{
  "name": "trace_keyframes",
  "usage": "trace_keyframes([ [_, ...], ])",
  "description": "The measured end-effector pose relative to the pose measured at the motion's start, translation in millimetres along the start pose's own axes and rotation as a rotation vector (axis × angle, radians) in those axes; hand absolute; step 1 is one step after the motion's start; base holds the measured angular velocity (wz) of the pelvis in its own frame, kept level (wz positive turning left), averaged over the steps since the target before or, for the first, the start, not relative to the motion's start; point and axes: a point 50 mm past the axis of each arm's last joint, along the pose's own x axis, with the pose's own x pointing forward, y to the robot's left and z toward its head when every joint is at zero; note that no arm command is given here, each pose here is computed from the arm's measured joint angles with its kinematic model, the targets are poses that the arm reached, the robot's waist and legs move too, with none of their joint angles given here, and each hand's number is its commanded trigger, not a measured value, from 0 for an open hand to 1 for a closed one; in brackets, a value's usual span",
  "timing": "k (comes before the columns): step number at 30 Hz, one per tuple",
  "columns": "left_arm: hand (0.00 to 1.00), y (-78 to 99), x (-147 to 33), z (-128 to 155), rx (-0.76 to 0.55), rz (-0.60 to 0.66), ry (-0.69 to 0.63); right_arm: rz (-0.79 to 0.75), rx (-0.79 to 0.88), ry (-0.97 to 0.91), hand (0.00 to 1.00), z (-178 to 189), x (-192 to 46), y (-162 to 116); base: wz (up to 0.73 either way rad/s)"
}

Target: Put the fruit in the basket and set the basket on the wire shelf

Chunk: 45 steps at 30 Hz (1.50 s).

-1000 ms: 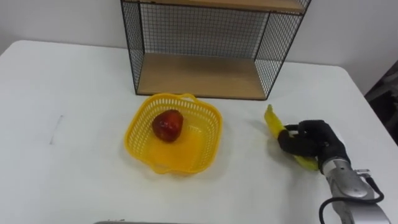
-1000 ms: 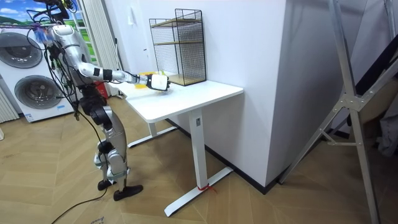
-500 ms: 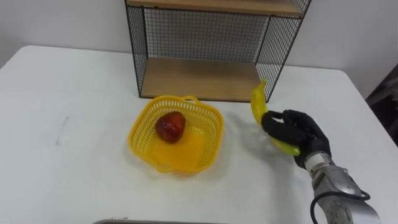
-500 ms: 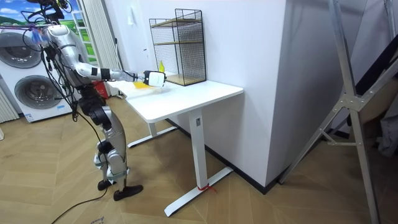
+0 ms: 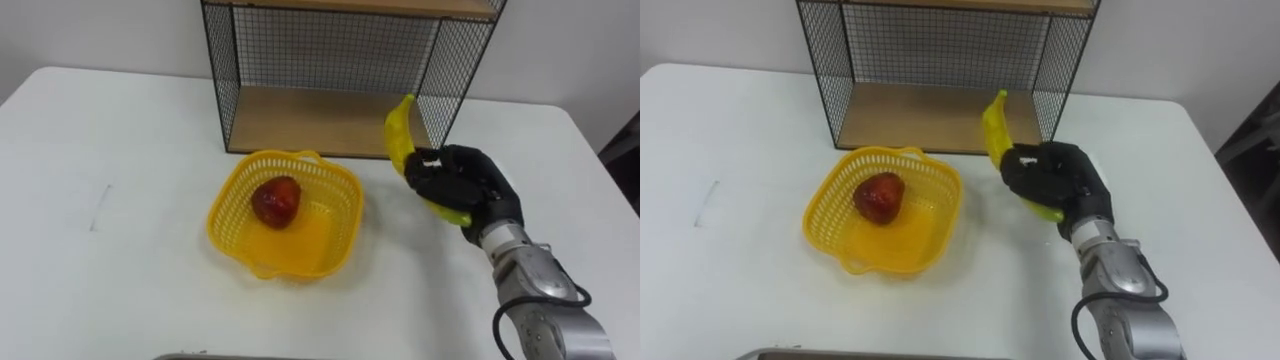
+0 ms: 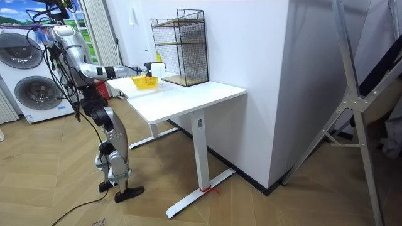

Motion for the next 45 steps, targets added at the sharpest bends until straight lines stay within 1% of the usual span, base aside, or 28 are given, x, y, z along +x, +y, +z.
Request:
trace_keyframes([
  [6, 0.0, -3.1, -0.3, 1, 0.015, -0.015, -0.003, 0.052, -0.065, -0.058, 1.0, 14, 0, 12, -0.01],
  [9, 0.0, -3.1, -0.2, 1, 0.018, -0.017, -0.003, 0.074, -0.148, -0.075, 1.0, 17, 0, 19, -0.03],
  [13, 0.0, -8.2, -0.2, 2, 0.053, -0.036, -0.003, 0.136, -0.262, -0.103, 1.0, 24, 8, 34, 0.02],
  [16, 0.0, -9.8, 0.9, 3, 0.07, -0.045, 0.005, 0.169, -0.3, -0.121, 1.0, 28, 12, 44, 0.05],
  [24, 0.0, -8.1, 2.4, 9, 0.079, -0.041, 0.002, 0.204, -0.391, -0.109, 1.0, 25, 13, 50, 0.01],
  [26, 0.0, -7.8, 2.5, 9, 0.08, -0.04, 0.008, 0.24, -0.424, -0.088, 1.0, 20, 13, 54, 0.0],
  [27, 0.0, -7.7, 2.5, 9, 0.08, -0.04, 0.009, 0.25, -0.434, -0.085, 0.78, 19, 12, 56, 0.0],
  [28, 0.0, -7.5, 2.5, 9, 0.08, -0.04, 0.008, 0.265, -0.447, -0.075, 0.43, 16, 12, 57, 0.0],
  [29, 0.0, -7.0, 2.5, 10, 0.079, -0.038, 0.001, 0.272, -0.46, -0.063, 0.0, 13, 12, 58, 0.0],
  [35, 0.0, -5.6, 2.1, 14, 0.076, -0.031, -0.017, 0.295, -0.537, -0.052, 0.0, 9, 11, 63, 0.05],
  [45, 0.0, -3.6, 2.0, 20, 0.072, -0.022, -0.043, 0.288, -0.572, -0.035, 0.0, 7, 11, 62, 0.02],
])
